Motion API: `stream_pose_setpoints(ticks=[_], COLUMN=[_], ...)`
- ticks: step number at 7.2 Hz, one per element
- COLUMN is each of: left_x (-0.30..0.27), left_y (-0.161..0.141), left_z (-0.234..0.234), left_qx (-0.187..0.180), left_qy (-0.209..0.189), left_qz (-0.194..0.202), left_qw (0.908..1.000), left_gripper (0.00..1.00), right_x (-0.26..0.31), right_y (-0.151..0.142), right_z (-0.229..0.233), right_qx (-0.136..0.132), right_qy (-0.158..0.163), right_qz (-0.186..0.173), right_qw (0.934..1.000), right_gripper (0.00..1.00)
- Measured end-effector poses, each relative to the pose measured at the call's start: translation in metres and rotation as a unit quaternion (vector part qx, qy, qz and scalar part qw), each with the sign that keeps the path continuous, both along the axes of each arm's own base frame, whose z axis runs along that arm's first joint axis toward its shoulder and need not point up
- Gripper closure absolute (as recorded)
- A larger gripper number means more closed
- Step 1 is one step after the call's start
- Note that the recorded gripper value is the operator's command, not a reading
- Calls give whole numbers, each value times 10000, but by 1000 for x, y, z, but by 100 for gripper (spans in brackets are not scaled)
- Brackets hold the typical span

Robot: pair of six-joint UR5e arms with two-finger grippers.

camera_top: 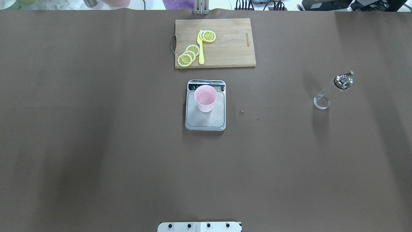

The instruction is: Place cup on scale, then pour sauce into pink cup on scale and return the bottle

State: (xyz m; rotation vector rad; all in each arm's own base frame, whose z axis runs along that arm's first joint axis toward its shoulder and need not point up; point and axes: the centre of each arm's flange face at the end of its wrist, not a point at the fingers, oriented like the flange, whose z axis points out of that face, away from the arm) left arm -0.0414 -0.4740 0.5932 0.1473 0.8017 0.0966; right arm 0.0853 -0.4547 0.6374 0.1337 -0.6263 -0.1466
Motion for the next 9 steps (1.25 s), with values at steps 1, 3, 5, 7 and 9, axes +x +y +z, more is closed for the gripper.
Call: stream_pose_setpoints(ticks=[1,3,5,7,9], left_x=[0,4,7,8,9], left_y=[0,0,-1,0,0], left_z=[0,1,3,5,8], left_qx=[-2,-2,-10,-34,-96], left_qy=[-1,-3,-4,-6,-9], left_qz=[7,54,92,103,119], left_qw=[10000,10000,10000,9999,9999], left_gripper=[2,2,2,2,2], right_x=[0,0,0,-1,-1], right_y=[0,-1,-1,-1,-1], right_z=[-1,-2,-3,-5,-5], right_qx=[8,21,33,42,46], right_qy=[0,-4,-17,-59,-71], right_qz=[-3,-4,-6,-9,-10], right_qw=[10000,10000,10000,10000,10000], right_gripper=[0,0,0,0,0])
